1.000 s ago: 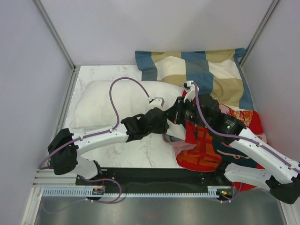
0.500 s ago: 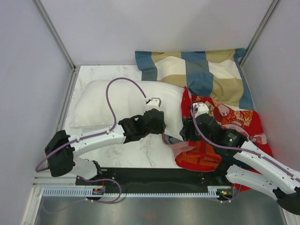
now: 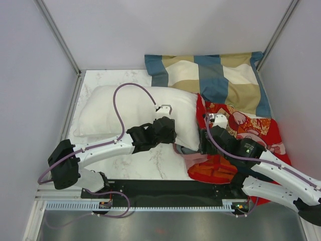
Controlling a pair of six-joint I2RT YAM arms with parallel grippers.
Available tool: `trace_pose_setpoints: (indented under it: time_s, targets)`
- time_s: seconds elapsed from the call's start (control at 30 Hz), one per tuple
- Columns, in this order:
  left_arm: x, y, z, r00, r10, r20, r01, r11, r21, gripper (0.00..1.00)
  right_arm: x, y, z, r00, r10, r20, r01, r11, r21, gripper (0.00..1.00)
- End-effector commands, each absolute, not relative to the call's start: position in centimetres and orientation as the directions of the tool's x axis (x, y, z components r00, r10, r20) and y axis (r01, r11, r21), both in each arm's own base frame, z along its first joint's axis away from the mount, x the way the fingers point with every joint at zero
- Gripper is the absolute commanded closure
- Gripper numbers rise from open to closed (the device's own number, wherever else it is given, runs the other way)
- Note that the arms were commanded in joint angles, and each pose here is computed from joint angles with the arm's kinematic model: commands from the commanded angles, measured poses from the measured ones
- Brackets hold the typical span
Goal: Put the pillow into the pillowcase
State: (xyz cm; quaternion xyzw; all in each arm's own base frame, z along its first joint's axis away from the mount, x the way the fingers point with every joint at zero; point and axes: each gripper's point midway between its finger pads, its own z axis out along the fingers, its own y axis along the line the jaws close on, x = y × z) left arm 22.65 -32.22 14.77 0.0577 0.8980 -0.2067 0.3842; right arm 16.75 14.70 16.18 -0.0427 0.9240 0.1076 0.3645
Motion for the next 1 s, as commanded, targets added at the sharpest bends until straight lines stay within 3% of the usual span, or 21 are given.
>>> trace_pose_setpoints:
  time_s: [0.0, 0.3, 0.5, 0.63, 0.97]
  targets:
    - [24.5, -31.8, 15.9, -0.644, -0.079, -0.761, 0.231, 0.928, -0.292, 0.53, 16.7, 13.3, 17.6, -0.705, 0.063, -0.706, -0.092, 0.98, 0.179, 0.35]
    - [24.6, -32.3, 15.4, -0.65, -0.055, -0.758, 0.246, 0.929, -0.278, 0.54, 16.2, 12.7, 17.3, -0.718, 0.075, -0.692, -0.064, 0.983, 0.173, 0.34]
    - [24.5, -32.2, 16.3, -0.643, -0.06, -0.764, 0.258, 0.922, -0.29, 0.54, 16.2, 14.7, 13.7, -0.766, 0.048, -0.641, -0.092, 0.979, 0.184, 0.39]
    - [24.2, -32.2, 16.7, -0.642, -0.061, -0.764, 0.268, 0.916, -0.299, 0.54, 16.8, 16.9, 15.0, -0.747, 0.077, -0.66, -0.136, 0.955, 0.264, 1.0]
    - [23.6, -33.1, 16.3, -0.668, -0.055, -0.742, 0.293, 0.897, -0.33, 0.55, 16.1, 26.0, 23.4, -0.743, 0.118, -0.658, -0.387, 0.727, 0.567, 1.0]
